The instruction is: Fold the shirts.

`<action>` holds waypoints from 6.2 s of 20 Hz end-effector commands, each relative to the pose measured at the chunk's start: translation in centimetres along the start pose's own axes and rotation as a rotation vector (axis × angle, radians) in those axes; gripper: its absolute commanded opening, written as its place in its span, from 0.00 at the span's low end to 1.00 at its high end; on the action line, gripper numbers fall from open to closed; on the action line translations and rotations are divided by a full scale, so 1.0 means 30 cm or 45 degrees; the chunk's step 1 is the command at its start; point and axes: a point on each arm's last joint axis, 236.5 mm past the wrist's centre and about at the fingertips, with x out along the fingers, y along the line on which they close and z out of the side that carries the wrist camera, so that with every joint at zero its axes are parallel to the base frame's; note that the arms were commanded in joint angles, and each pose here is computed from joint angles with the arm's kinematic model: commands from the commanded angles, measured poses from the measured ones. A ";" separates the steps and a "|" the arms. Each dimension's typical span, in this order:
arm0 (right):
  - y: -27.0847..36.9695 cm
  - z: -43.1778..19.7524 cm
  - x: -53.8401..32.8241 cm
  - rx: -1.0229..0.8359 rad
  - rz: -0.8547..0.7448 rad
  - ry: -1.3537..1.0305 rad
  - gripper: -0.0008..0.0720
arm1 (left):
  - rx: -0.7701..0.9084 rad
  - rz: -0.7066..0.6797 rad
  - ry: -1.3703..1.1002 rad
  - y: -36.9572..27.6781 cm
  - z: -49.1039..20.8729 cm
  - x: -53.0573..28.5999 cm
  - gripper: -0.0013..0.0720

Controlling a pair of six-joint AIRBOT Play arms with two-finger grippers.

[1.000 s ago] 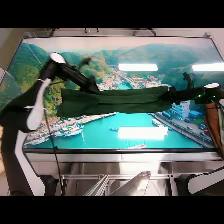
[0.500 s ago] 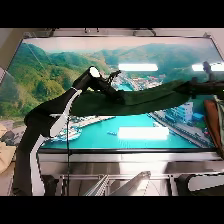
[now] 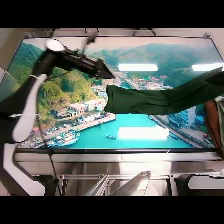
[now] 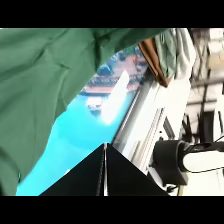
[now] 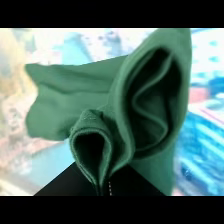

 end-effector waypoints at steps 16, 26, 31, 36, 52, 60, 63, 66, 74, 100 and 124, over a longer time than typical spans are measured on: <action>0.871 -0.507 1.049 -0.383 0.577 0.429 0.59 | -0.368 -0.012 -0.127 0.165 -0.484 -0.212 0.04; -0.023 -0.226 0.541 -0.055 -0.167 0.348 0.98 | -0.315 0.034 -0.290 0.099 -0.498 -0.362 0.04; -0.201 -0.321 0.667 0.044 -0.193 0.421 0.98 | -0.331 0.074 -0.370 0.085 -0.485 -0.436 0.04; -0.089 -0.381 0.824 0.050 0.025 0.479 0.98 | -0.345 0.079 -0.380 0.088 -0.485 -0.446 0.04; 0.316 0.017 0.567 0.003 0.286 0.007 0.04 | -0.341 0.068 -0.366 0.080 -0.491 -0.442 0.04; -0.141 0.214 -0.542 0.685 -0.309 -0.856 0.04 | -0.315 0.045 -0.336 0.061 -0.506 -0.435 0.04; -0.444 -0.157 -0.674 1.048 -0.815 -0.604 0.04 | -0.308 0.050 -0.332 0.061 -0.501 -0.424 0.04; -0.579 -0.364 -0.701 1.156 -1.000 -0.410 0.04 | -0.289 0.043 -0.288 0.044 -0.509 -0.387 0.04; -0.639 -0.593 -0.705 1.275 -1.134 -0.134 0.04 | -0.246 0.012 -0.210 -0.003 -0.521 -0.315 0.04; -0.525 -0.400 -0.744 0.909 -1.371 -0.120 0.92 | -0.219 0.018 -0.252 -0.001 -0.494 -0.320 0.03; 0.514 -0.751 0.682 -0.581 -0.363 0.372 0.04 | -0.085 0.223 -0.320 -0.126 -0.662 -0.304 0.04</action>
